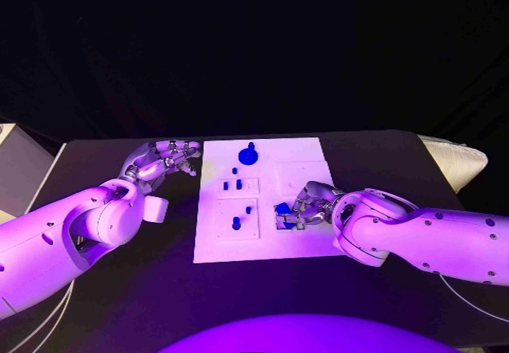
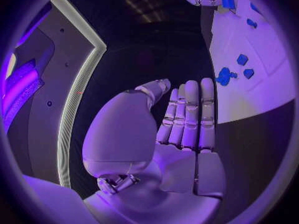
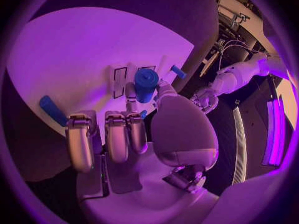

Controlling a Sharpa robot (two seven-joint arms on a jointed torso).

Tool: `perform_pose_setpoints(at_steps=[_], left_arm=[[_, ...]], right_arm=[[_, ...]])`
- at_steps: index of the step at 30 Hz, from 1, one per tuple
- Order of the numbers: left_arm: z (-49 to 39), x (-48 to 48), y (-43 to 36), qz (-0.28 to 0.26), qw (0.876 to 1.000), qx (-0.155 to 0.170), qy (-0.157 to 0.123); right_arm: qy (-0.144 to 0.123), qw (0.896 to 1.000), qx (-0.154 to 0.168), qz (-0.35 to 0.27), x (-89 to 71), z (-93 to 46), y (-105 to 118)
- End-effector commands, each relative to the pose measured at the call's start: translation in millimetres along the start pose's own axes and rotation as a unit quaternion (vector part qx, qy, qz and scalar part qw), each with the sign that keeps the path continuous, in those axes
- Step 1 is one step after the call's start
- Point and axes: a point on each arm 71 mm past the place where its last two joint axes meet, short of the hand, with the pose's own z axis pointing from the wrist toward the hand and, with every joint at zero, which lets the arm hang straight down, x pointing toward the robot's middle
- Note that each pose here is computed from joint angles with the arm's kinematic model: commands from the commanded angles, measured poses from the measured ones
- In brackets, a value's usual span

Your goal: Assemble the parts on the task board

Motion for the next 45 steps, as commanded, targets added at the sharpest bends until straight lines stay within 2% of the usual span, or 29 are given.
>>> perform_pose_setpoints(at_steps=[1,9,22,29,35,41,45], left_arm=[[0.0,1.6,-1.0,-0.004,1.0,0.003,0.005],[-0.2,1.0,-0.9,-0.003,1.0,0.001,0.003],[-0.4,0.4,-0.8,-0.003,1.0,0.001,0.002],[-0.3,0.2,-0.5,-0.003,1.0,0.001,0.002],[-0.7,0.0,0.5,-0.003,1.0,0.0,0.001],[-1.0,0.1,1.5,-0.004,1.0,-0.001,0.001],[-1.3,-0.1,2.2,-0.004,1.0,-0.002,0.001]], right_arm=[[0.002,1.0,0.003,-0.014,2.0,1.1,-1],[-0.023,1.0,-0.001,-0.021,-0.3,3.1,3],[-0.018,0.999,-0.02,-0.037,1.2,1.1,7],[-0.03,0.998,-0.031,-0.042,-2.1,-3.2,4],[-0.044,0.997,-0.054,-0.03,-7.6,-8.1,0],[-0.071,0.994,-0.08,0.007,-17.3,-13.7,-8],[-0.072,0.993,-0.094,0.022,-23.5,-18.2,-15]])
